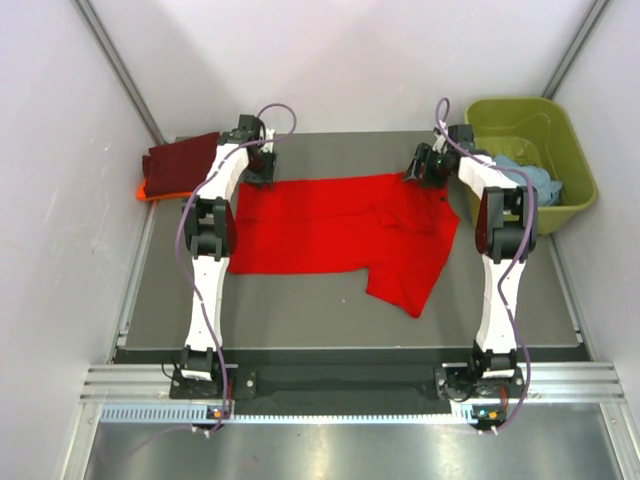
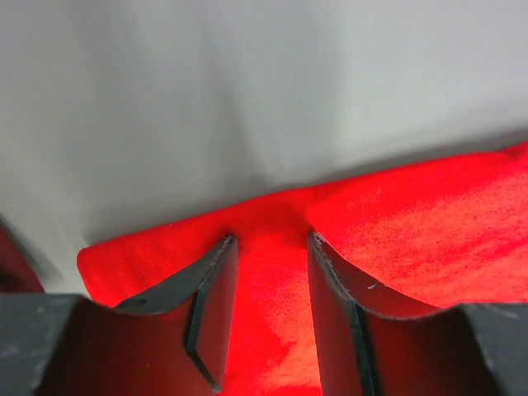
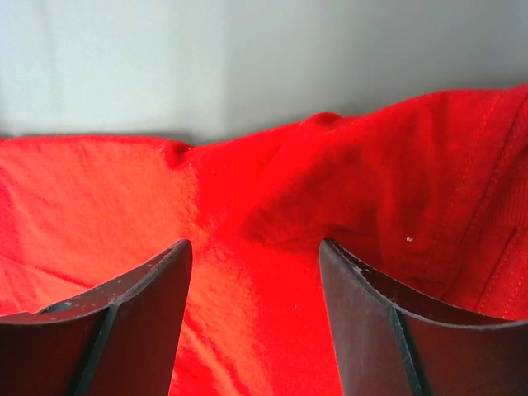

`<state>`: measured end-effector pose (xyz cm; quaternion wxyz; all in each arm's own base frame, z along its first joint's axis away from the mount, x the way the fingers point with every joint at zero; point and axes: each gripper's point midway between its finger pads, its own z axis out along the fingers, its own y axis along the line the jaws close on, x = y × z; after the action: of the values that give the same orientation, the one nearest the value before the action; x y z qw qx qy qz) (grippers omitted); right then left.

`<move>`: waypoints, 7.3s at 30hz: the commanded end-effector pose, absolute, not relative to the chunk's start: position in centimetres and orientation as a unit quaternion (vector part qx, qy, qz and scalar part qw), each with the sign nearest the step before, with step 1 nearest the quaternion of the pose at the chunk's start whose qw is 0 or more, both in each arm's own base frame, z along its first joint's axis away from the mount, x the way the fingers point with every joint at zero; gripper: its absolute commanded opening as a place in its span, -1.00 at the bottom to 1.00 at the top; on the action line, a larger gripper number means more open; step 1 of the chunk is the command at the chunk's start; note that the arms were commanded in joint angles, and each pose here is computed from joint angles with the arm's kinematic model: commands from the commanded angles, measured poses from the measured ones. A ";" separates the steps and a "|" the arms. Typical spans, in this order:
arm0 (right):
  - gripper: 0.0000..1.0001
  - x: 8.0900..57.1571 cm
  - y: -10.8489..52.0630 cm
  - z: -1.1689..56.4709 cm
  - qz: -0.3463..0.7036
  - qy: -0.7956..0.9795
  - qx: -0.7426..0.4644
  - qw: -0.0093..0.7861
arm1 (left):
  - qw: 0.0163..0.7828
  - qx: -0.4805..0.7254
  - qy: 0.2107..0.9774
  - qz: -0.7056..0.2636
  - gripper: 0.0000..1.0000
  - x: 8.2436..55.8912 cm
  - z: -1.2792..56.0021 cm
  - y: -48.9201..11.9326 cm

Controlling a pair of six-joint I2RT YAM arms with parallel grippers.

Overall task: Fold and stack the t-shirts
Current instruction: Fold the tshirt

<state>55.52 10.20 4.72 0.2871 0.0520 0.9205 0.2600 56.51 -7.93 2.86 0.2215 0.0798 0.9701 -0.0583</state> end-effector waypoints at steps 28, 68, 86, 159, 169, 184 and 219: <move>0.54 36.0 12.8 13.7 0.100 0.806 -0.491 0.316 | 0.298 0.045 0.953 -0.021 0.15 45.9 15.3 -4.9; 0.47 20.0 14.6 3.7 0.047 0.711 -0.679 0.176 | 0.283 -0.009 0.957 -0.067 0.10 44.3 14.8 -5.2; -0.83 20.7 13.2 2.9 0.009 0.709 -0.685 0.166 | 0.156 -0.132 0.976 -0.074 0.10 36.7 11.6 1.1; -1.00 41.5 9.8 16.8 -0.105 0.794 -0.452 0.392 | 0.127 -0.158 0.937 -0.285 -1.00 39.9 11.1 -0.5; -1.00 48.9 8.9 20.7 -0.139 0.788 -0.403 0.445 | 0.153 -0.110 0.943 -0.276 -1.00 44.4 10.5 -1.7; -1.00 55.5 9.5 18.6 -0.151 0.795 -0.383 0.446 | 0.199 -0.108 0.944 -0.242 -1.00 49.0 10.3 -0.1; 0.07 58.4 9.0 18.5 -0.192 0.800 -0.317 0.472 | 0.259 -0.104 0.948 -0.151 0.14 51.3 12.4 1.7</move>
<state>57.67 9.49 12.61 0.4099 -0.3656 0.8179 -0.1715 50.22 0.78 6.52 0.1866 -0.1163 0.9609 -0.1684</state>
